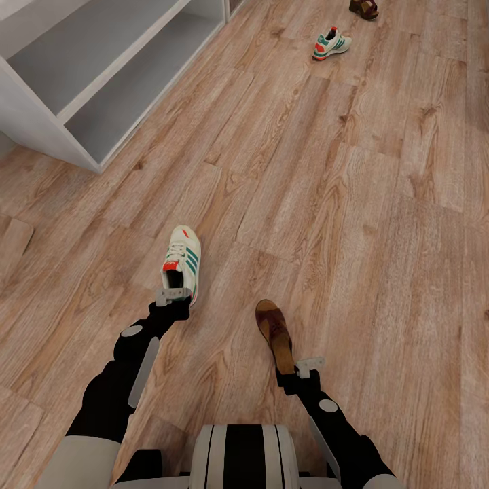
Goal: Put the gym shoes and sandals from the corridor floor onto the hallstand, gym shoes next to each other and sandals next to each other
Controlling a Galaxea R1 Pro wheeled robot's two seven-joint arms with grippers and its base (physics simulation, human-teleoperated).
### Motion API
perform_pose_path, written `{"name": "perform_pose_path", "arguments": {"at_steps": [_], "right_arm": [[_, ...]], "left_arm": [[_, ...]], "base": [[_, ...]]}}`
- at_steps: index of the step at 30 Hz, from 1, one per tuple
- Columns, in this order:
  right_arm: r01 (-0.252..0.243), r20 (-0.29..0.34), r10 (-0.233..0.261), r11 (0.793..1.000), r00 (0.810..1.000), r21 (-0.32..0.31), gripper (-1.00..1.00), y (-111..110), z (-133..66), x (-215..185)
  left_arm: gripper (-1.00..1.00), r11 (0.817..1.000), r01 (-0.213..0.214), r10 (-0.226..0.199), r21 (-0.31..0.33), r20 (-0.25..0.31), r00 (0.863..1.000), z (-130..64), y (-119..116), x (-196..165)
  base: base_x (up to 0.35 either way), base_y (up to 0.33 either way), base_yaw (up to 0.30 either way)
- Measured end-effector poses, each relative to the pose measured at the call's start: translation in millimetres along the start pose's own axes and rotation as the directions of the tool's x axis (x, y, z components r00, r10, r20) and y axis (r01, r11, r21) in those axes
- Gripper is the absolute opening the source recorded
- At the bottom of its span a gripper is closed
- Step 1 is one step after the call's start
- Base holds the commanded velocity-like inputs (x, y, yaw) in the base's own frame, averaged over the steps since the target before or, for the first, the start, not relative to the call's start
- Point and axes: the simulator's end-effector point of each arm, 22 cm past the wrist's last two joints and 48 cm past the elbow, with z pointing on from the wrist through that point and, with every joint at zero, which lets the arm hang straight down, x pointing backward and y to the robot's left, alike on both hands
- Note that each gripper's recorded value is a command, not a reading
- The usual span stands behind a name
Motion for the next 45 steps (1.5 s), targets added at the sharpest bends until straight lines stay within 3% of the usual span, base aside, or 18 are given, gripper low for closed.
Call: {"name": "perform_pose_path", "arguments": {"at_steps": [45], "right_arm": [[0.002, 0.017, -0.002, 1.0, 1.0, -0.002, -1.0, 0.6, -3.5, -9.3]], "left_arm": [[-1.0, 1.0, -0.001, 0.001, 0.0, 0.011, 1.0, -5.6, -0.5, -8.6]], "base": [[0.0, 0.0, 0.0]]}}
